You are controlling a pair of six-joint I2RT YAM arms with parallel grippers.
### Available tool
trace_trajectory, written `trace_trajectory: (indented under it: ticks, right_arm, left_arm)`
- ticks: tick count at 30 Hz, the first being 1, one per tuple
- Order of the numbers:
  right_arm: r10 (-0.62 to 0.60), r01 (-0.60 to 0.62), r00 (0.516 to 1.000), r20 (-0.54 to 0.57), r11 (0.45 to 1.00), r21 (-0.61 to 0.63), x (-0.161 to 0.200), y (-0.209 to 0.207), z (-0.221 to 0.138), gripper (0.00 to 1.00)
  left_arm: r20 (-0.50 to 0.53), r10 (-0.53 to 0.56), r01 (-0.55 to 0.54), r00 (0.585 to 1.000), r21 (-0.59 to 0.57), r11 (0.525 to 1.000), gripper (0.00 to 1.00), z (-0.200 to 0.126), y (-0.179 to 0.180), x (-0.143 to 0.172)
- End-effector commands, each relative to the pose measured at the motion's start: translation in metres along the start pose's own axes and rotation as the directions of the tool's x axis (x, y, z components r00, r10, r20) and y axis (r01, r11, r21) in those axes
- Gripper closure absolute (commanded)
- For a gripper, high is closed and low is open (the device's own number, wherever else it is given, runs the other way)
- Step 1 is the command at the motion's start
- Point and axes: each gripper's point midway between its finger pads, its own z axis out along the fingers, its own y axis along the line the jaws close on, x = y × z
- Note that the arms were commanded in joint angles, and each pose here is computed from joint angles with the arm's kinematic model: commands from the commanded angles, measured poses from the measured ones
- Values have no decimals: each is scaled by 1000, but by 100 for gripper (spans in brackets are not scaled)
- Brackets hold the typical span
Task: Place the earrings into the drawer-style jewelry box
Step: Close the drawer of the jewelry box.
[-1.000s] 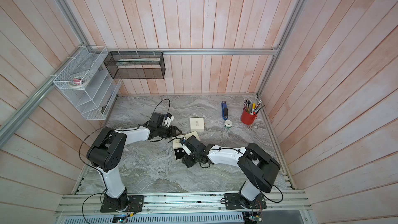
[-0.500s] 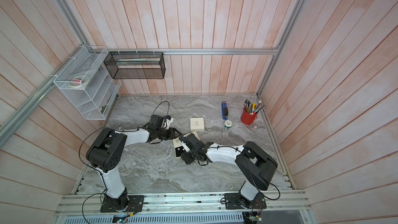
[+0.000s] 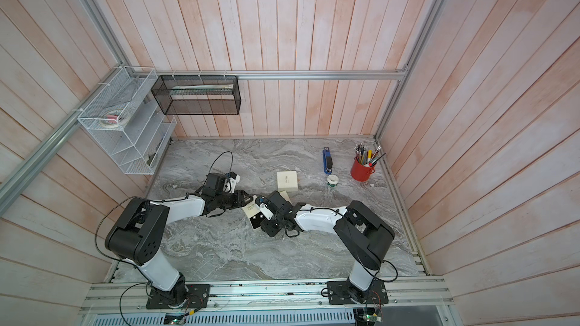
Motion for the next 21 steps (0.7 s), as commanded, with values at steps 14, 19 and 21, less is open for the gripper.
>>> trace_trajectory:
  ticks: [14, 19, 21]
  right_arm:
    - [-18, 15, 994, 109, 999, 28, -55, -32, 2, 56]
    - [-1, -3, 994, 107, 999, 45, -53, -35, 3, 59]
    - [9, -16, 994, 109, 998, 62, -53, -39, 2, 63]
  left_arm:
    - [2, -69, 69, 998, -12, 998, 41, -17, 13, 16]
    - [49, -80, 81, 996, -25, 996, 36, -24, 16, 3]
    - [68, -84, 86, 994, -24, 996, 33, -28, 17, -3]
